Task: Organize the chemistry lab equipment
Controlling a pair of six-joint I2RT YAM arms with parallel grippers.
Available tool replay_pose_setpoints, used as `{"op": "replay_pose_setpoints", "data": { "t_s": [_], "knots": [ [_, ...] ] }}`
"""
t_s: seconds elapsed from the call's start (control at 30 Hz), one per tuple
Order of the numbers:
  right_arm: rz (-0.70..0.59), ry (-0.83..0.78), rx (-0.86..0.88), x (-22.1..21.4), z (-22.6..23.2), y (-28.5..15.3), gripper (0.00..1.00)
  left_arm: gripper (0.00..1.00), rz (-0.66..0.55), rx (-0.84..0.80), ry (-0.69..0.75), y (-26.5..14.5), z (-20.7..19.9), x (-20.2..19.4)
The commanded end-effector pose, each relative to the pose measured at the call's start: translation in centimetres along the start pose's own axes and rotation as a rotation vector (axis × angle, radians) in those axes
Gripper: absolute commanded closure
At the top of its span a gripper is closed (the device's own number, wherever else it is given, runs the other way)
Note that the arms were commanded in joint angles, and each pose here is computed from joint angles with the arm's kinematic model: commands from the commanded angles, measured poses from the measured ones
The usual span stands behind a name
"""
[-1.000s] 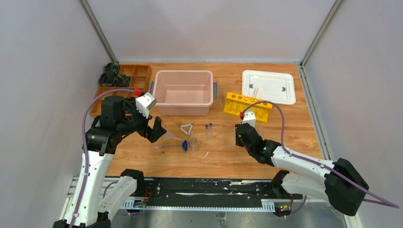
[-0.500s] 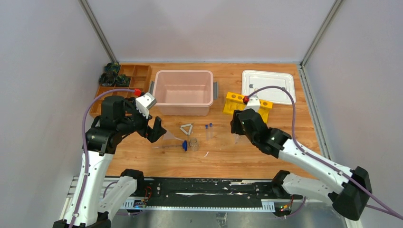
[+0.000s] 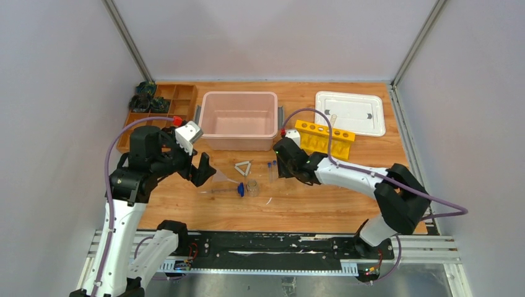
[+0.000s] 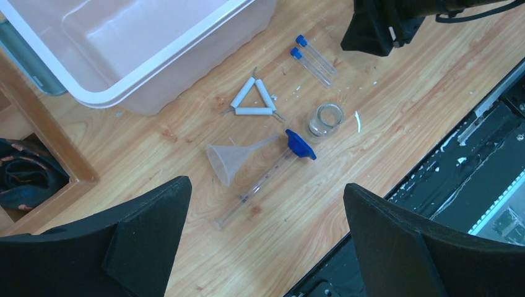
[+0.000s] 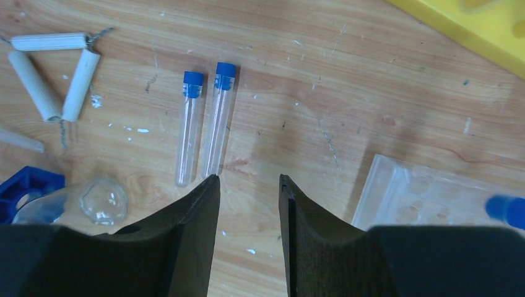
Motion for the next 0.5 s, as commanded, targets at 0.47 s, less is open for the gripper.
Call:
{"op": "replay_pose_setpoints", "data": {
  "t_s": [0.47],
  "knots": [
    [-0.008,0.018,-0.021,-0.3,2.4,4.5,0.58,0.0,-0.012,0.008,0.021,-0.4,0.0,0.4]
  ]
}}
Point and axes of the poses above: each gripper's point midway between its finger pads, its own y axis out along the fingers, its own z axis along the line the jaws close on, x = y × z, the point moved 5 cm from there along -y, back along the fingers, and after that the axes turned 2 degrees about -y, right-handed, at the moved point
